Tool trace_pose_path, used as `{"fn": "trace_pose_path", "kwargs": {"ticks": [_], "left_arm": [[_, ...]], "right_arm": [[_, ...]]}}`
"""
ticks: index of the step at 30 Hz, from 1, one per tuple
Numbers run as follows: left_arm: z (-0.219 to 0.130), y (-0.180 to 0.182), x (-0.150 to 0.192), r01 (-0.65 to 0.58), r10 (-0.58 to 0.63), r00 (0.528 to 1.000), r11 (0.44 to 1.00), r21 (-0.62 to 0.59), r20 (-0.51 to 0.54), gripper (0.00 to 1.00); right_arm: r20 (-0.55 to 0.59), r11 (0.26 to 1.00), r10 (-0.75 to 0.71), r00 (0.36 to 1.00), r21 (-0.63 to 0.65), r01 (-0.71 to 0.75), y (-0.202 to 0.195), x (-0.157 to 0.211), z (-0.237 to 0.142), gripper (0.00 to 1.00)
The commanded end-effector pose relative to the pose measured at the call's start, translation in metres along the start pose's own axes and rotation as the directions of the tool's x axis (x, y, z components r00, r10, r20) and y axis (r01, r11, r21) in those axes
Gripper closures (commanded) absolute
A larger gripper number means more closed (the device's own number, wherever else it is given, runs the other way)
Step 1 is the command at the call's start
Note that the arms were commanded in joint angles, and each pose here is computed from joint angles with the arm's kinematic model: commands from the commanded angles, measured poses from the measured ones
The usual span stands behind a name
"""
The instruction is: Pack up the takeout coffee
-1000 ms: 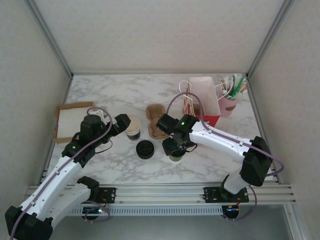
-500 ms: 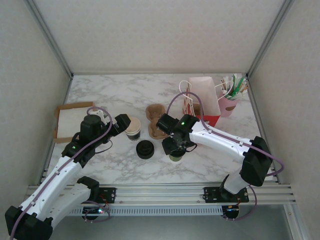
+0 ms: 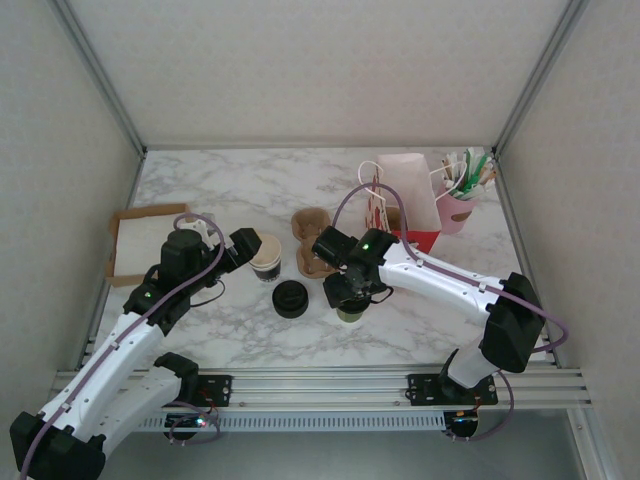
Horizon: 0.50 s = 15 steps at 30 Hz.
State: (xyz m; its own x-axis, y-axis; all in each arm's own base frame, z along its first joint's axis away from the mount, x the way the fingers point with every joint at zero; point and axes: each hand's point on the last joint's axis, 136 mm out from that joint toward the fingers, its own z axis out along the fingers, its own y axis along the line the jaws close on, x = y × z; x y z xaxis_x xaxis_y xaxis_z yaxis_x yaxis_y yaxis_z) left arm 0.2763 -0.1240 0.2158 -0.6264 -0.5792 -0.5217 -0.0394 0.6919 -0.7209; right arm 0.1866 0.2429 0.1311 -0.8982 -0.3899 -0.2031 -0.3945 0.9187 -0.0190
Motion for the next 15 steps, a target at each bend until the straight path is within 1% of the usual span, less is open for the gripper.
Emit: {"fn": "trace_pose_path", "kwargs": {"ticks": [1,7,15], "left_arm": [[-0.003,-0.0044,-0.0036,0.009,-0.009,1.0,1.0,0.029,0.014,0.0],[-0.0039,-0.0052,-0.0041,0.008,-0.008,1.0,1.0,0.031,0.015,0.0],[-0.0031,-0.005,-0.0037,0.011,-0.011,1.0,0.999,0.032,0.015,0.0]], "right_arm": [[-0.018,1.0,0.008,1.0,0.005,-0.008,0.0031,0.0041,0.0047,0.2],[-0.019,1.0,0.01,1.0,0.007,-0.01,0.0022,0.0049,0.004,0.21],[-0.042,1.0,0.007,0.999,0.017,-0.006,0.0021,0.0083,0.0096,0.27]]}}
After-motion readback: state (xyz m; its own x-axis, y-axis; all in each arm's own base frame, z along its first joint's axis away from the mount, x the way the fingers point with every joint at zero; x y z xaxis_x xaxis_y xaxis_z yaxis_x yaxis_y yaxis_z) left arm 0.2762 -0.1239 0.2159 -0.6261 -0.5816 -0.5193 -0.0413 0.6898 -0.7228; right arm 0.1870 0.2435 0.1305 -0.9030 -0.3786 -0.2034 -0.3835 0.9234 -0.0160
